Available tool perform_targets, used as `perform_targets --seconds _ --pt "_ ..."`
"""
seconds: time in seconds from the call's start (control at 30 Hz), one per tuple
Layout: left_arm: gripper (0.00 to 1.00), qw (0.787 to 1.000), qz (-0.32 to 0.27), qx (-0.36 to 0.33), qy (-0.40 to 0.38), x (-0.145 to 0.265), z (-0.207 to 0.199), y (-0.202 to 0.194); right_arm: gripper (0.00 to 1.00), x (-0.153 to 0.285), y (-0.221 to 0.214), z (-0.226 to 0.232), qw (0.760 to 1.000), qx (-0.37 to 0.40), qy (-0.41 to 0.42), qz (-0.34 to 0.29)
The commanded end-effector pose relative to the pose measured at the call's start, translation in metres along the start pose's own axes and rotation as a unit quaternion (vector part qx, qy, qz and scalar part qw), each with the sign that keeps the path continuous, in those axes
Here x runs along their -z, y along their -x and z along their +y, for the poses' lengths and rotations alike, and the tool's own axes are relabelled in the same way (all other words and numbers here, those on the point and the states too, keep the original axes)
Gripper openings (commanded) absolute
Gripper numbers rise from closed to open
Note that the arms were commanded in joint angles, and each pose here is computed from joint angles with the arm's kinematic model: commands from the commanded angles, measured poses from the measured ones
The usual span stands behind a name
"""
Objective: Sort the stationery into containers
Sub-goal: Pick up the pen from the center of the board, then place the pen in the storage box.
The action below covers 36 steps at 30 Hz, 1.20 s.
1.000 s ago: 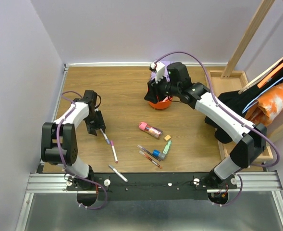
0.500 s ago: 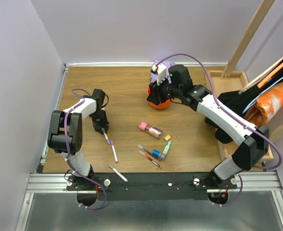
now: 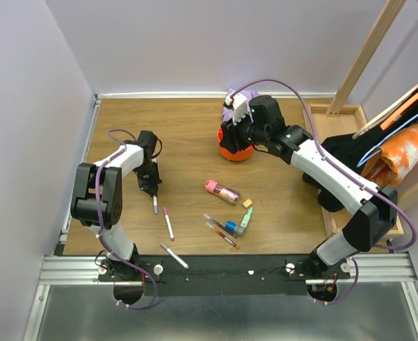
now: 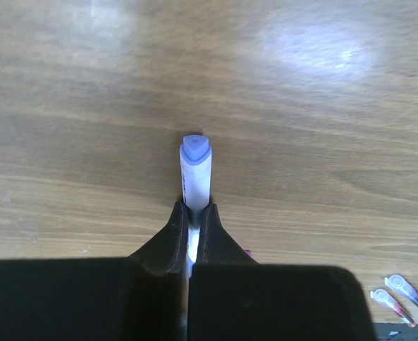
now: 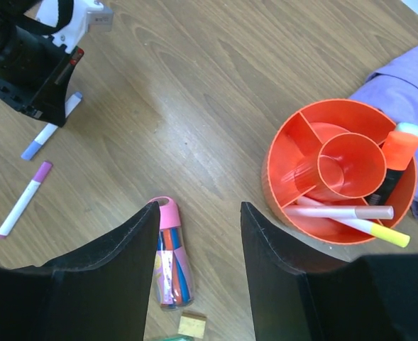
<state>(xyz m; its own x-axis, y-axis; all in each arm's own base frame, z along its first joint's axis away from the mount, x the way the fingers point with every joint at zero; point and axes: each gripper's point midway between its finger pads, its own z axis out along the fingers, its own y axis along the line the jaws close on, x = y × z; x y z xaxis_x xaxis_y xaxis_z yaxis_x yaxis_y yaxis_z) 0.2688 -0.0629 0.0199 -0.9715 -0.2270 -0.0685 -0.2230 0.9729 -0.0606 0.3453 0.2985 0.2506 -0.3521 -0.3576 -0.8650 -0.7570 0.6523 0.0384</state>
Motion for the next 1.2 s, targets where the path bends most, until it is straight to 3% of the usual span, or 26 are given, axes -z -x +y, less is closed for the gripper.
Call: perform_targets --seconds 0.0,0.17,0.27,0.3,0.37,0.4,0.47,0.5,0.6,0.7,0.8,1.17 --pt "0.00 0.997 -0.050 -0.035 -0.056 0.025 -0.028 0.032 0.57 0.012 -0.001 -0.016 0.999 0.023 -0.032 -0.006" --pt "0.00 0.981 -0.108 -0.084 -0.134 0.076 -0.074 0.064 0.57 0.035 0.001 -0.052 0.994 -0.055 -0.087 -0.025" --pt "0.00 0.952 -0.160 -0.146 -0.216 0.122 -0.132 0.083 0.57 0.054 0.002 -0.095 0.982 -0.115 -0.146 -0.041" --pt "0.00 0.932 -0.201 -0.170 -0.250 0.149 -0.155 0.100 0.57 0.061 -0.001 -0.113 0.976 -0.125 -0.175 -0.041" --pt "0.00 0.904 -0.223 -0.222 -0.289 0.169 -0.199 0.098 0.57 0.068 0.003 -0.126 0.971 -0.126 -0.196 -0.048" --pt "0.00 0.877 -0.265 -0.252 -0.311 0.197 -0.219 0.110 0.57 0.072 0.003 -0.136 0.968 -0.129 -0.210 -0.049" --pt "0.00 0.844 -0.289 -0.292 -0.345 0.212 -0.252 0.111 0.57 0.078 0.004 -0.145 0.964 -0.133 -0.225 -0.052" --pt "0.00 0.812 -0.323 -0.322 -0.363 0.235 -0.279 0.109 0.58 0.081 0.004 -0.152 0.960 -0.136 -0.237 -0.056" --pt "0.00 0.757 -0.369 -0.385 -0.377 0.254 -0.324 0.106 0.58 0.088 0.001 -0.162 0.955 -0.139 -0.257 -0.057" --pt "0.00 0.729 -0.398 -0.403 -0.384 0.257 -0.353 0.112 0.58 0.095 -0.004 -0.166 0.952 -0.139 -0.266 -0.055" --pt "0.00 0.714 -0.409 -0.429 -0.373 0.241 -0.376 0.110 0.58 0.100 -0.007 -0.167 0.951 -0.136 -0.271 -0.053" --pt "0.00 0.722 -0.404 -0.447 -0.341 0.165 -0.402 0.119 0.58 0.102 -0.022 -0.170 0.951 -0.139 -0.273 -0.039"
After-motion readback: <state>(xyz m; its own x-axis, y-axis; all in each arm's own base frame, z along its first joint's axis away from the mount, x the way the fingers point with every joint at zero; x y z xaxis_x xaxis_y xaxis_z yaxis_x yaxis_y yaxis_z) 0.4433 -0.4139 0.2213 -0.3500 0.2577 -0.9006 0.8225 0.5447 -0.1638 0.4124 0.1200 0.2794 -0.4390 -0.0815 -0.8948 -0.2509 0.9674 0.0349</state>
